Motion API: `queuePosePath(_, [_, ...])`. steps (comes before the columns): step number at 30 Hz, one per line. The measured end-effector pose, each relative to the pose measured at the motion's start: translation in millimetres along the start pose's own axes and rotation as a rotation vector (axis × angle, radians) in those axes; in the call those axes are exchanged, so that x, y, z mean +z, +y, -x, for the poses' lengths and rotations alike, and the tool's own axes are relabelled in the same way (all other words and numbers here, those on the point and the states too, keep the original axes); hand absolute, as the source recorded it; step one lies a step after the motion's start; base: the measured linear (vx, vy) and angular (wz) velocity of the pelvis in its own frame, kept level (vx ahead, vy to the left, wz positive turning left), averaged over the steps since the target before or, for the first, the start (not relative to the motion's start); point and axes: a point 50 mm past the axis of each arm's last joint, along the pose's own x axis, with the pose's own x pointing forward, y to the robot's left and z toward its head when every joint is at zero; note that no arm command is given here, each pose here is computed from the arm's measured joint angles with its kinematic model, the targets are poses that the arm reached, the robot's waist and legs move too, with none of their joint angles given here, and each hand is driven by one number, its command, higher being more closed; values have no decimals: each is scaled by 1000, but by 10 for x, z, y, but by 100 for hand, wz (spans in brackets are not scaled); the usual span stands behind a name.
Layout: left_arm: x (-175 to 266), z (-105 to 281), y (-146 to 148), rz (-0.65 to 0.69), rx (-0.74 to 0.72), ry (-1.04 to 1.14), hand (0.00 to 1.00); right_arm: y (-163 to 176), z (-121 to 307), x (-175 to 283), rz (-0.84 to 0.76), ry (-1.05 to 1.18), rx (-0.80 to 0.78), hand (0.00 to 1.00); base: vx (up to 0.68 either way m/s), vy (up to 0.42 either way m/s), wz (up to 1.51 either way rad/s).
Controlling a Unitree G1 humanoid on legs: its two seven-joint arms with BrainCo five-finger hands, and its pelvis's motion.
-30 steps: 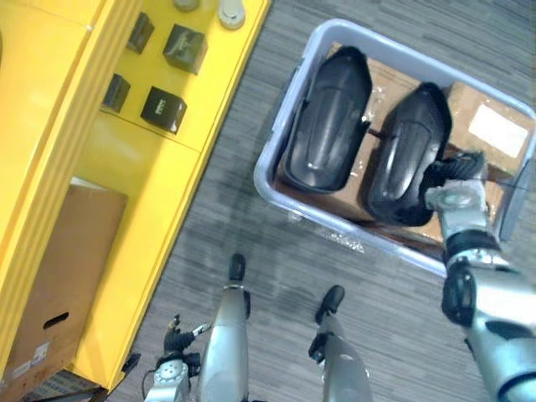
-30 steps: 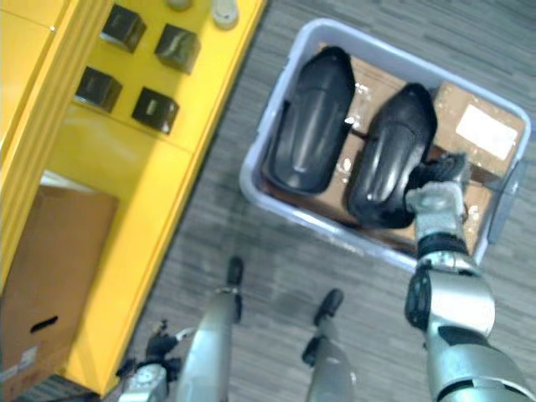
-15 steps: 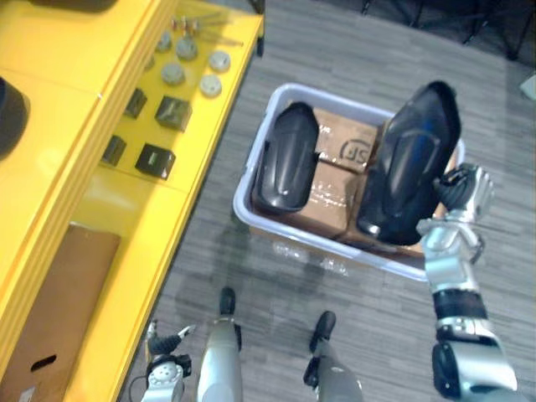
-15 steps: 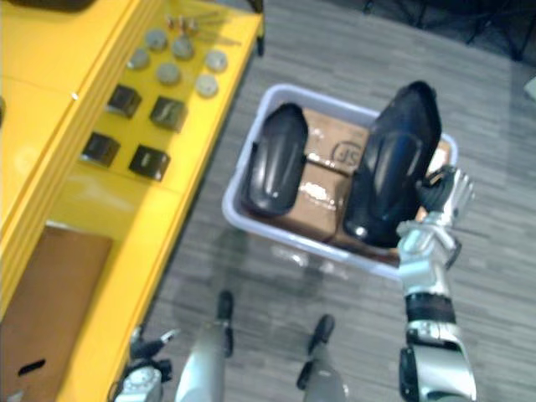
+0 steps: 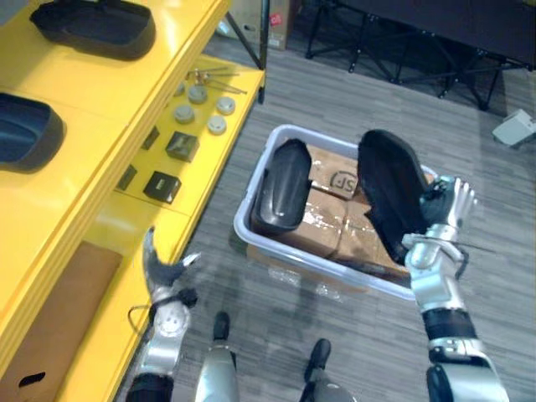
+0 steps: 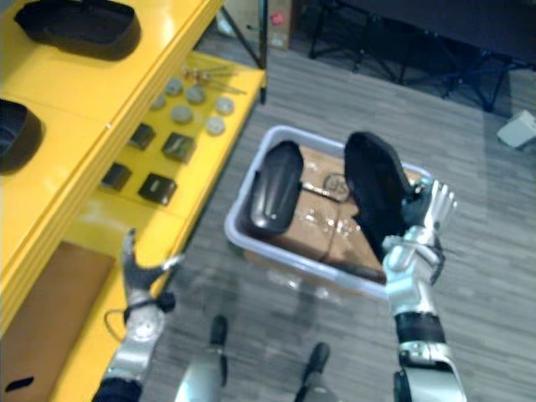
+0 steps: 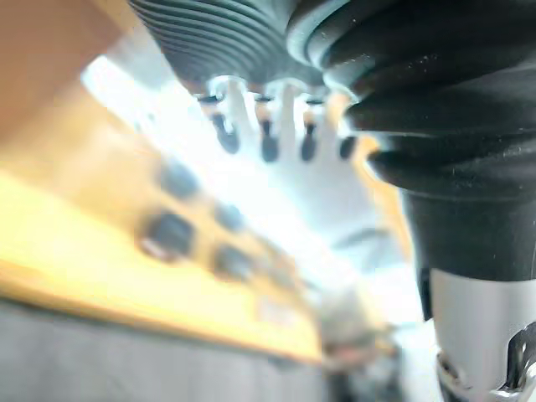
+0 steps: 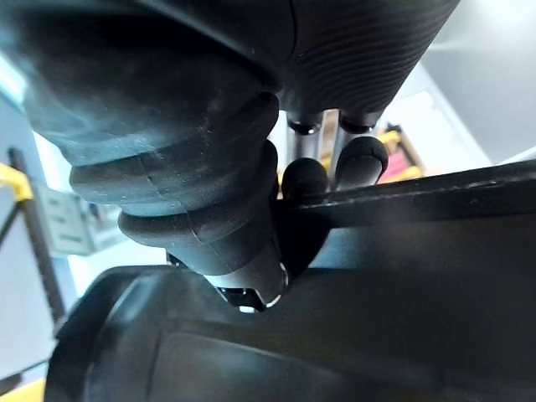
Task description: Walk over and take plastic housings, then place them on the shelf
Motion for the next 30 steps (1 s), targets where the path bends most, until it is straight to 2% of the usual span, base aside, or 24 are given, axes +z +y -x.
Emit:
queuePosePath(6, [712,-369,-472,310,-136,-138,0,-19,-597,540,-45,-10,31,100,-78,10,-3])
queuePosePath(9, [1052,-460,-644,414,-174,-207,0,-115,-751,646,-66,4,15,100,-95,15,5])
queuePosePath(17, [1232,-592,-885,404,-235,-188,0,-143,-844,682,-79,75,22,100,-20,2,-1])
queuePosePath(22, [1452,-664,-1079,475,-279,-157,0,-257,-950,895,-130,44,-11,100,13,3,1])
queuePosePath(30, [1519,-630,-1283,583,-353,-70,0,-190,-937,934,-139,56,27,100,0,0,0])
